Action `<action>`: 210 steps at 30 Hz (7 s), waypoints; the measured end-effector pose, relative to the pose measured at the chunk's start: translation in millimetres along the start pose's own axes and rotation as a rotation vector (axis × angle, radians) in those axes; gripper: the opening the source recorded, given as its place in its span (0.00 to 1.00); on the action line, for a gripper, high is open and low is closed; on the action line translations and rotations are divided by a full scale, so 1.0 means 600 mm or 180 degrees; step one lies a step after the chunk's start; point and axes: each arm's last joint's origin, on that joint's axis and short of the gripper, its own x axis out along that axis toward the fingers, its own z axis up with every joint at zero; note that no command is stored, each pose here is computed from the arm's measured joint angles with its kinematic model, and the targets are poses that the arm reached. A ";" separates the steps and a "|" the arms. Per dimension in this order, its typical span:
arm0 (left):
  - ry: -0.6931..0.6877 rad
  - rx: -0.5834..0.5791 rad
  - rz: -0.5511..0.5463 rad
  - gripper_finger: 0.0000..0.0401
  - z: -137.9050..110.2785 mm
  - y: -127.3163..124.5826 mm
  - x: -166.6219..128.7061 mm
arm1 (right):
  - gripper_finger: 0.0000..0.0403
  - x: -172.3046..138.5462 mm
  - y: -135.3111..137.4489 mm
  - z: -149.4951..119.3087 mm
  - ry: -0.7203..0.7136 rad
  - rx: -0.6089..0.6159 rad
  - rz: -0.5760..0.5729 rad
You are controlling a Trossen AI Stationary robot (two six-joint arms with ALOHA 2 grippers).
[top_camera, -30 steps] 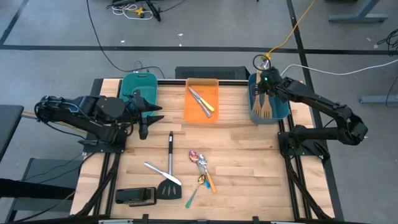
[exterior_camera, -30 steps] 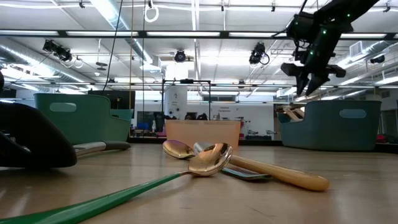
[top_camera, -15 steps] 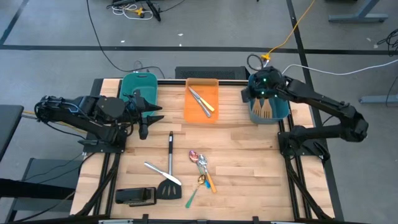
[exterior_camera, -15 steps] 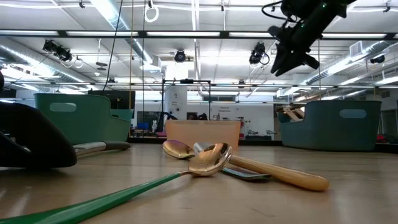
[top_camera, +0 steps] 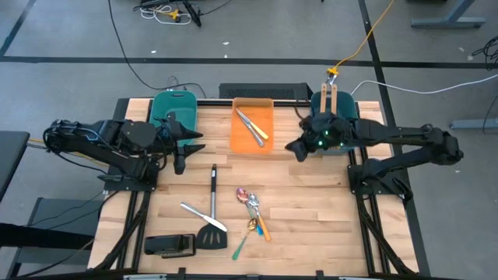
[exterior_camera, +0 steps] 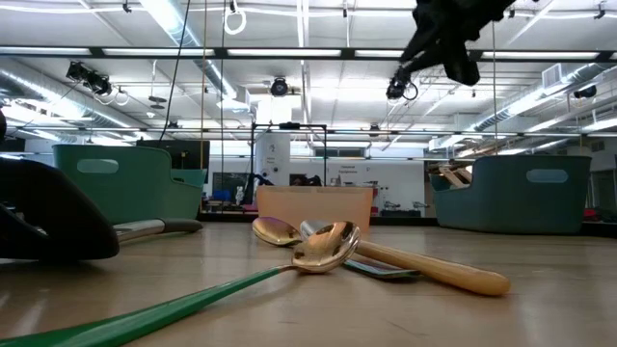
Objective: Pick & Place Kitchen Items
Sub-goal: Put the gold spoon into the green bin
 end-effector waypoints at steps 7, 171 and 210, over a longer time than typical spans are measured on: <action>0.0000 0.0002 -0.0002 0.44 0.000 0.000 0.000 | 0.21 0.023 0.069 -0.047 0.0107 -0.0162 0.0398; 0.3051 -0.0648 0.0069 0.44 -0.272 -0.424 0.389 | 0.21 0.099 0.176 -0.215 -0.0210 -0.0917 0.0093; 0.3276 -0.0706 0.0208 0.44 -0.321 -0.428 0.414 | 0.21 0.099 0.178 -0.214 -0.0233 -0.0888 0.0121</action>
